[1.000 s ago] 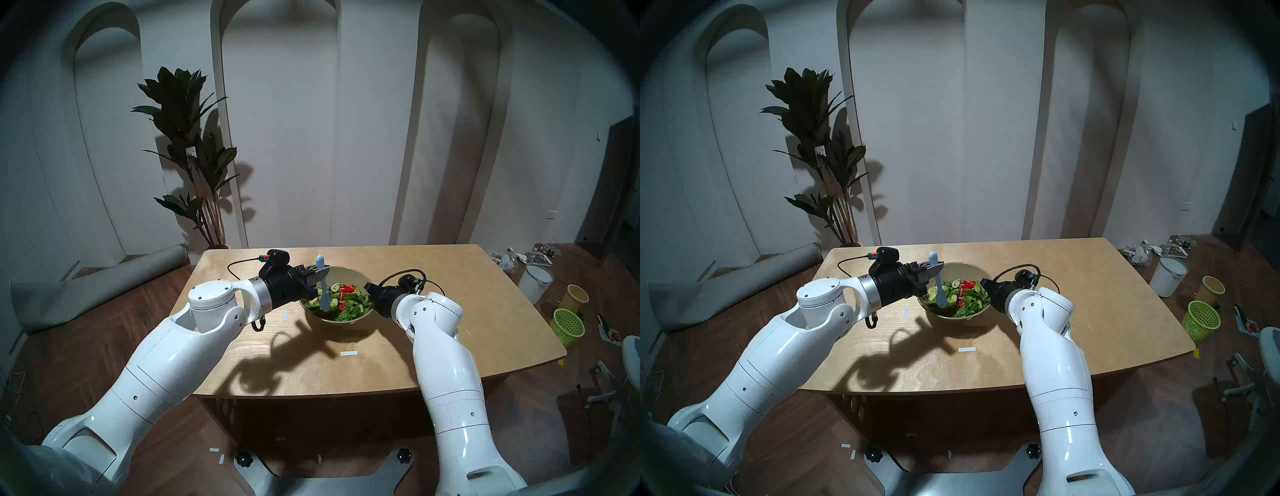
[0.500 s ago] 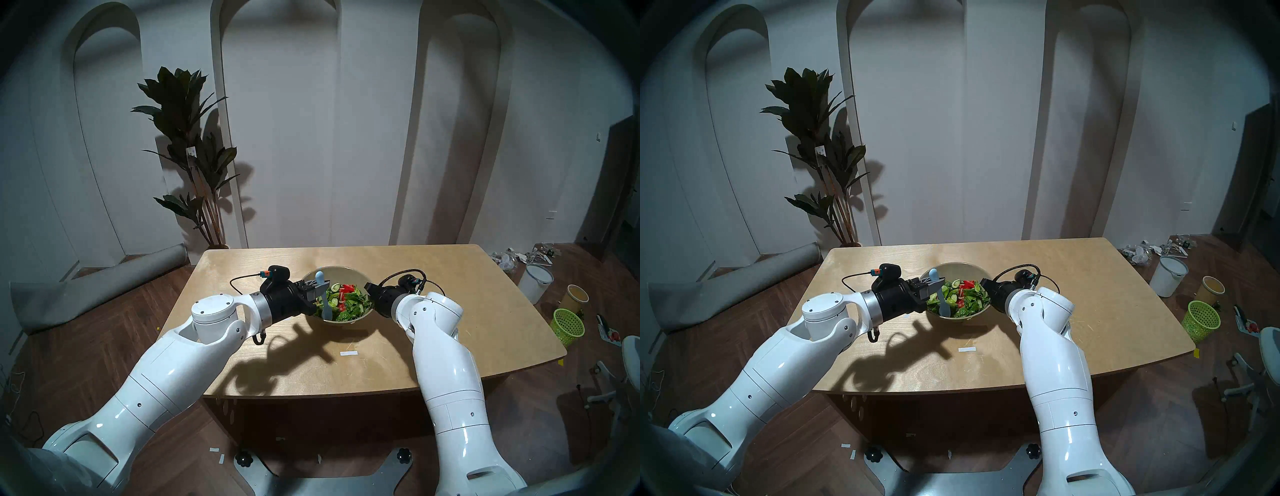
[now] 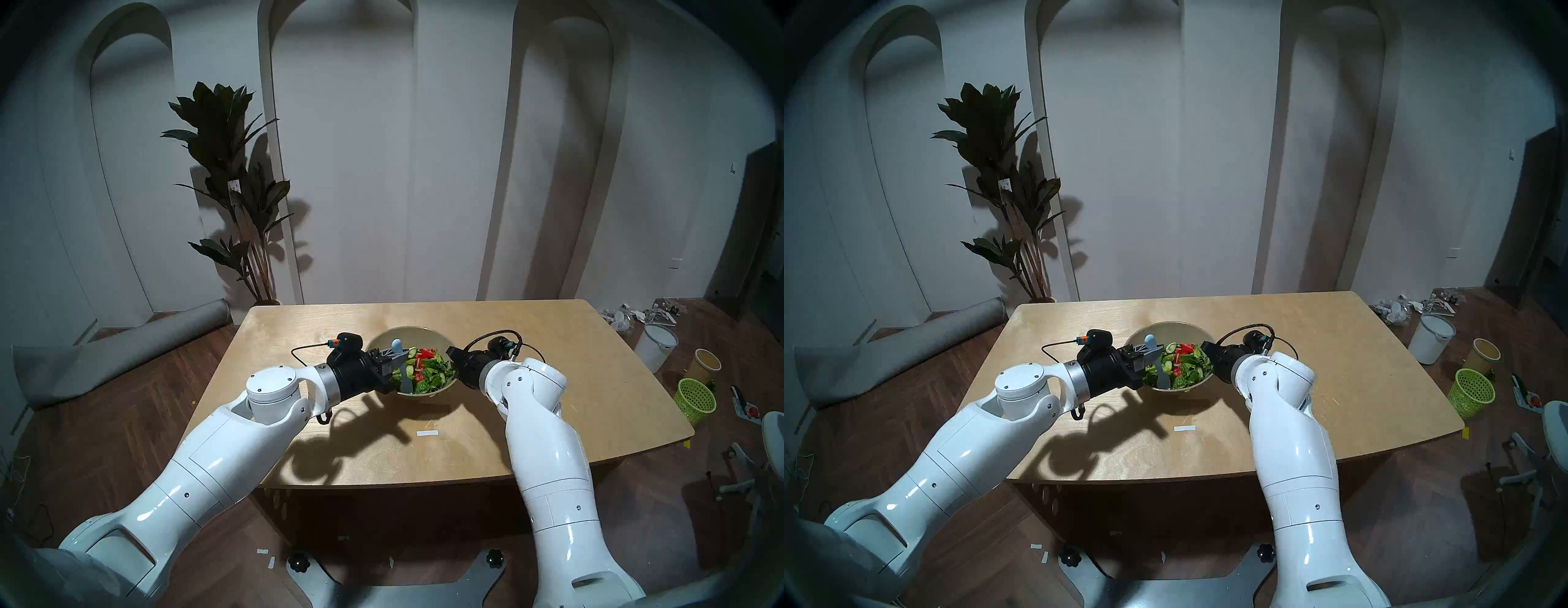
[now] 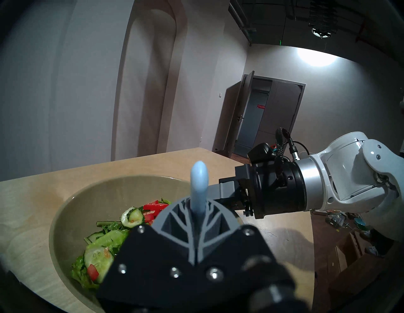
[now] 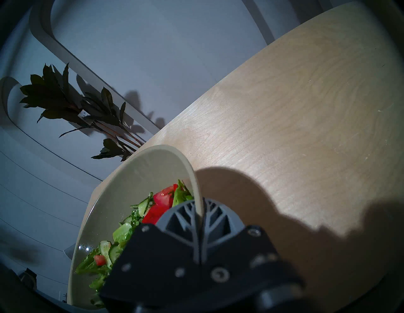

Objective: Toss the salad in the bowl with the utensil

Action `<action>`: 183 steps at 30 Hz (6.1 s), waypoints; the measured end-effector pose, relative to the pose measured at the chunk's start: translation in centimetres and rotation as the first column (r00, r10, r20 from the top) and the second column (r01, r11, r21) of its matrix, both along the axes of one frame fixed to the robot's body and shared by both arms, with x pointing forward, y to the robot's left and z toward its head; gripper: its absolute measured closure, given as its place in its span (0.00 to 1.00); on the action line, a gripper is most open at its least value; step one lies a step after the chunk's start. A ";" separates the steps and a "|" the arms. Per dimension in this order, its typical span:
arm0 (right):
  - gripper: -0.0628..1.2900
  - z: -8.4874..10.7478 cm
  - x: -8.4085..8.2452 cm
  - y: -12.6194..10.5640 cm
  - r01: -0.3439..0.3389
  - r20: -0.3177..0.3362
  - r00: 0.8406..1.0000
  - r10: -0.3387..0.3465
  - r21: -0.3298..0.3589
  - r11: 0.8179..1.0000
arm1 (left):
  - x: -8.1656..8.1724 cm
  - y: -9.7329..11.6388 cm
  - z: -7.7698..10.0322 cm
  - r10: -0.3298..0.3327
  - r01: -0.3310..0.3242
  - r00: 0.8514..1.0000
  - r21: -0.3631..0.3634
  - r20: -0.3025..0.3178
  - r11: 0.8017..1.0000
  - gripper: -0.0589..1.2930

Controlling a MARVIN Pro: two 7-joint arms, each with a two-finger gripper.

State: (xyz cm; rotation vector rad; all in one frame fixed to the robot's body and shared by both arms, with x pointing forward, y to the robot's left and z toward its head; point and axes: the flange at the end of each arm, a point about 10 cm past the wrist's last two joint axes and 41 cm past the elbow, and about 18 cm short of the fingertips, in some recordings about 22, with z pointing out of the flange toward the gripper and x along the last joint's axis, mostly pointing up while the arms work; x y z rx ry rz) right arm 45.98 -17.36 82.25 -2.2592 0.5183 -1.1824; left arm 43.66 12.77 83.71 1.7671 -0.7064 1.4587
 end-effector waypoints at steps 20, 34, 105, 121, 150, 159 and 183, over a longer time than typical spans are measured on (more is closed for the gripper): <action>0.98 0.0 0.0 0.0 0.000 0.000 1.000 0.000 0.000 1.000 | 2.4 -1.1 -0.8 0.044 -0.043 0.991 -0.017 0.123 0.999 0.98; 0.98 0.0 0.0 0.0 0.000 0.000 1.000 0.000 0.000 1.000 | 4.1 -1.6 -0.4 0.117 -0.106 0.956 -0.056 0.268 0.993 0.98; 0.98 0.0 0.0 0.0 0.000 0.000 1.000 0.000 0.000 1.000 | -3.7 -9.5 0.2 0.830 -0.809 0.548 0.314 0.100 0.497 0.98; 0.98 0.0 0.0 0.0 0.000 0.000 1.000 0.000 0.000 1.000 | 0.1 -5.2 0.7 0.820 -0.786 0.523 0.241 -0.232 0.570 0.97; 0.98 0.0 0.0 0.0 -0.001 0.000 1.000 0.001 0.000 1.000 | -0.3 -1.9 2.2 0.697 -0.754 0.517 0.122 -0.497 0.646 0.98; 0.98 0.0 0.0 0.0 -0.001 0.000 1.000 0.001 0.000 1.000 | -0.7 -3.4 1.8 0.636 -0.730 0.525 0.086 -0.565 0.678 0.98; 0.98 0.0 0.0 0.0 0.000 0.000 1.000 0.000 0.000 1.000 | 0.2 -2.0 2.1 0.561 -0.775 0.476 -0.022 -0.677 0.631 0.98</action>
